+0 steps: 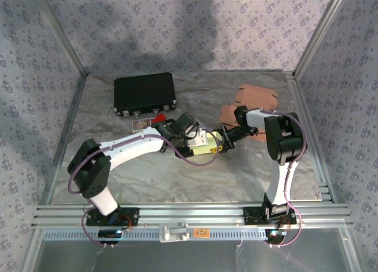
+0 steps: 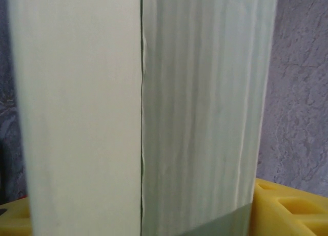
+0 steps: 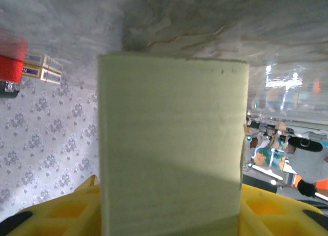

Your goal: Fold the paper box

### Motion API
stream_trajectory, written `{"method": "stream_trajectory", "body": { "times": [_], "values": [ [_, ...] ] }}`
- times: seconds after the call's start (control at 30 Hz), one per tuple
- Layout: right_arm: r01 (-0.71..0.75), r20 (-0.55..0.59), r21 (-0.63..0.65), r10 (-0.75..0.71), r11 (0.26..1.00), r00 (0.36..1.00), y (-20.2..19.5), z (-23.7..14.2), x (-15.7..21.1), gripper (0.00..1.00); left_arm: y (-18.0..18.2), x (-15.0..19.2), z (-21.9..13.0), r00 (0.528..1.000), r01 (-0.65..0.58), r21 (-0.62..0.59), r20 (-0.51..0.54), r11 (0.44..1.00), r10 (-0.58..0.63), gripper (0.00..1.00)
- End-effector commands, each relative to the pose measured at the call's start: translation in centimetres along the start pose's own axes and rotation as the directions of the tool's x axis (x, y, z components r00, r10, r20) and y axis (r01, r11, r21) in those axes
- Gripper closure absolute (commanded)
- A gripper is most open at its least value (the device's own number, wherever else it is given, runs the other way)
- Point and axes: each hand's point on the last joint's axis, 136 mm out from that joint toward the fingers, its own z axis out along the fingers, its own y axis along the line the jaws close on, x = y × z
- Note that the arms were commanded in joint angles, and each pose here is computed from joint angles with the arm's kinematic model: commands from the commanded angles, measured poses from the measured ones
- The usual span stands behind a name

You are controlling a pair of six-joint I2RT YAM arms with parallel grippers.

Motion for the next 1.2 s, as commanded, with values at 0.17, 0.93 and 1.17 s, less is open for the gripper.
{"method": "stream_trajectory", "body": {
  "times": [0.17,0.93,1.17],
  "values": [
    [0.001,0.155,0.019,-0.004,1.000,0.988,-1.3,-3.7,0.1,0.43,0.5,-1.6,0.2,1.000,-0.003,0.024,0.024,1.000,0.002,0.34],
    [0.535,0.808,0.076,-0.366,0.841,0.461,-1.8,-8.8,6.0,0.52,0.4,-1.9,0.2,0.988,0.151,0.054,0.022,0.987,-0.152,0.35],
    [0.519,0.799,0.091,-0.373,0.850,0.471,-0.5,-6.4,4.3,0.53,0.3,-1.8,0.2,0.988,0.154,0.069,0.018,0.986,-0.156,0.35]
  ]
}}
